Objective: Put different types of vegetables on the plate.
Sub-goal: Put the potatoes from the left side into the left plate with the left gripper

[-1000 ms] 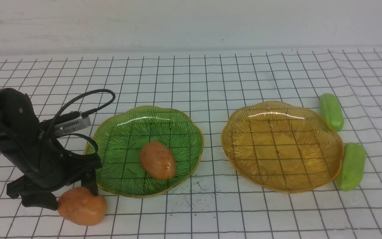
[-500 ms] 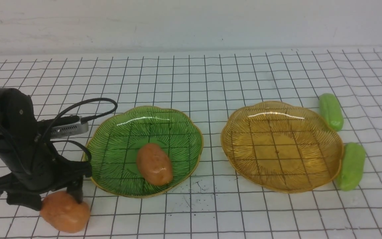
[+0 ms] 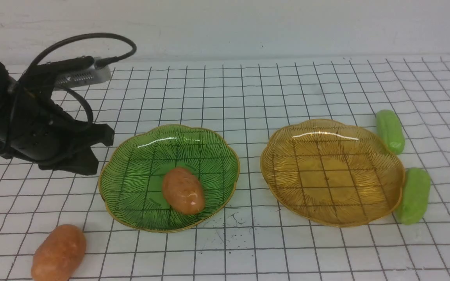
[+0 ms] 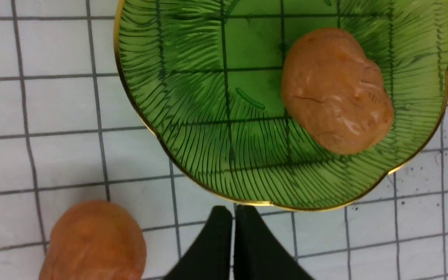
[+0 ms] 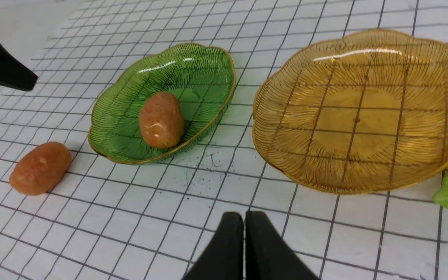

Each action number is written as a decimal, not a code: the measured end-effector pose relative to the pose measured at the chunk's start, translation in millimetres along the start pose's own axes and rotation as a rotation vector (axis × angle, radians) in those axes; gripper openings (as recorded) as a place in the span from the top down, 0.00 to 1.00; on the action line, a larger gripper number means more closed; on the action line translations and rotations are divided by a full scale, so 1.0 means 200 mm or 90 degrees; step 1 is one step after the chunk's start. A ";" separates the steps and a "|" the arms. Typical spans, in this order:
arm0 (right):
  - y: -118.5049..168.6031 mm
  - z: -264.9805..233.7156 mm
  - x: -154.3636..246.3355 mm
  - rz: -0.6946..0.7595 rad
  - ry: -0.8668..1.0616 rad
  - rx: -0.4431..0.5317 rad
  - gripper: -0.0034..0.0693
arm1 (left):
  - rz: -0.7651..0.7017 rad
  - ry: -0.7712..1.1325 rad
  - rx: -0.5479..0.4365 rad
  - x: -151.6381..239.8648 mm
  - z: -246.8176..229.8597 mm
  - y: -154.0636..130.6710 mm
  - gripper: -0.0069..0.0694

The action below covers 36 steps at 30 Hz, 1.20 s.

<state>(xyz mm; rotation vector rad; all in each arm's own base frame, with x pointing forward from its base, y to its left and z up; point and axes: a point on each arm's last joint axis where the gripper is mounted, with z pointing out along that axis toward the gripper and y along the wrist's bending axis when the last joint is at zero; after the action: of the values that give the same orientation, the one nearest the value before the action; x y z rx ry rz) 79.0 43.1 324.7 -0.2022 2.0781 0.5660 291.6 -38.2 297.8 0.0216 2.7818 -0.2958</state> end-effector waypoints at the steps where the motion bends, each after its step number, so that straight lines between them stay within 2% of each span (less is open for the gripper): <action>1: 0.00 0.01 0.00 0.002 0.004 0.000 0.96 | 0.008 0.008 -0.014 0.00 -0.01 0.01 0.92; 6: -0.01 0.02 0.00 0.001 0.015 0.001 0.96 | 0.042 0.058 -0.093 0.04 -0.03 0.07 0.92; 10: -0.01 0.02 0.00 0.001 0.015 0.001 0.96 | 0.016 0.079 -0.107 0.07 -0.04 0.17 0.90; 15: -0.01 0.02 0.00 -0.007 0.020 0.001 0.96 | -0.015 0.076 -0.048 0.10 -0.04 0.33 0.89; 19: -0.01 0.02 0.00 -0.025 0.022 0.003 0.96 | 0.054 0.083 0.020 0.12 0.00 0.32 0.89; 23: -0.01 0.02 0.00 -0.032 0.022 0.004 0.96 | 0.084 0.100 0.046 0.14 0.05 0.32 0.83; 26: -0.01 0.02 0.00 -0.035 0.022 0.004 0.96 | 0.082 0.127 0.049 0.13 0.11 0.33 0.71; 27: -0.01 0.02 0.00 -0.035 0.022 0.004 0.96 | 0.082 0.127 0.049 0.13 0.11 0.33 0.70; 28: -0.01 0.02 0.00 -0.036 0.022 0.004 0.96 | 0.082 0.146 0.050 0.13 0.16 0.34 0.60; 31: -0.01 0.02 0.00 -0.038 0.023 0.005 0.96 | 0.084 0.174 0.052 0.14 0.21 0.36 0.42; 32: -0.01 0.02 0.00 -0.038 0.023 0.005 0.96 | 0.102 0.187 0.048 0.14 0.25 0.38 0.31; 33: -0.01 0.02 0.00 -0.038 0.023 0.005 0.96 | 0.105 0.189 0.048 0.14 0.25 0.38 0.30; 34: -0.01 0.02 0.00 -0.038 0.023 0.005 0.96 | 0.127 0.198 0.042 0.14 0.28 0.40 0.21; 36: -0.01 0.02 0.00 -0.038 0.023 0.005 0.96 | 0.143 0.205 0.036 0.14 0.32 0.41 0.10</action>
<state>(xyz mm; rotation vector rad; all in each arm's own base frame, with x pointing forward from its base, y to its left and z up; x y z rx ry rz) 82.2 42.7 321.5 -0.2707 2.1014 0.5215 291.0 27.9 213.7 0.4270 3.0478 -0.3385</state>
